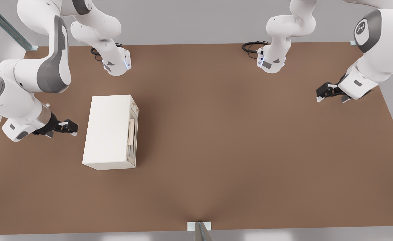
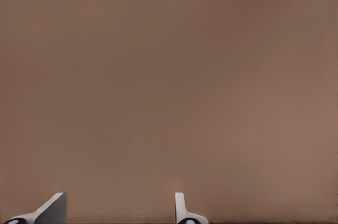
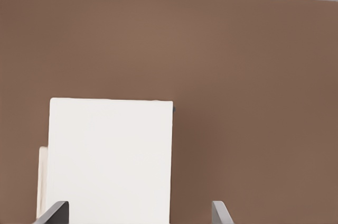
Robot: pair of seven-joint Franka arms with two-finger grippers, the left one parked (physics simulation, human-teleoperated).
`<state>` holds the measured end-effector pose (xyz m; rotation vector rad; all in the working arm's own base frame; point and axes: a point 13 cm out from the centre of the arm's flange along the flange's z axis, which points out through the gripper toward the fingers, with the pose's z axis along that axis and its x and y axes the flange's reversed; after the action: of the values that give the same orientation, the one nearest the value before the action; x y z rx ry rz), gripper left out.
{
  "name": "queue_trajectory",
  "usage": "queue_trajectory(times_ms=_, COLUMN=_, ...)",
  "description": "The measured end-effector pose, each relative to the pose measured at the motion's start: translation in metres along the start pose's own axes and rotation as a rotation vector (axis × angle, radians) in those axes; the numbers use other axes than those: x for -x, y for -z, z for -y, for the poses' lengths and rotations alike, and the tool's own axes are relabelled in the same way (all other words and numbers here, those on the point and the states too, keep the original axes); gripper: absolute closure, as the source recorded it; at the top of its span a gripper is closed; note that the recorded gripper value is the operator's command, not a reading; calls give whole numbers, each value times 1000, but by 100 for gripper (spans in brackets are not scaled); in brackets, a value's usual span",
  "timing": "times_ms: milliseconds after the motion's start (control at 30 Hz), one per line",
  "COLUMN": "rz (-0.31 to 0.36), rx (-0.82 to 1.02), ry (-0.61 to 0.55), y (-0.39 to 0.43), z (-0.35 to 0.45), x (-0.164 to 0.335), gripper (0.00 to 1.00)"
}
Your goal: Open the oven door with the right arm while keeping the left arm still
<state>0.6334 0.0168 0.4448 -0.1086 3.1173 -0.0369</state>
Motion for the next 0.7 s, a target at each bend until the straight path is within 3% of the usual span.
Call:
queue_trajectory(times_ms=67, rz=-19, rx=0, ry=12, y=-14, z=-2, x=3, gripper=0)
queue_trajectory(times_ms=100, rz=-65, rx=-7, ry=36, y=-42, z=-13, x=6, gripper=31)
queue_trajectory(times_ms=133, rz=-118, rx=-23, ry=99, y=-73, z=-50, x=10, gripper=79)
queue_trajectory(times_ms=233, rz=-250, rx=-213, ry=341, y=-137, z=-193, x=10, gripper=79)
queue_trajectory(times_ms=333, rz=-359, rx=-432, ry=394, y=-173, z=-227, x=-19, gripper=79)
queue_trajectory(times_ms=500, rz=-374, rx=-686, ry=339, y=-165, z=-222, x=-27, gripper=79)
queue_trajectory(times_ms=700, rz=-388, rx=-798, ry=246, y=-169, z=-229, x=-43, gripper=79)
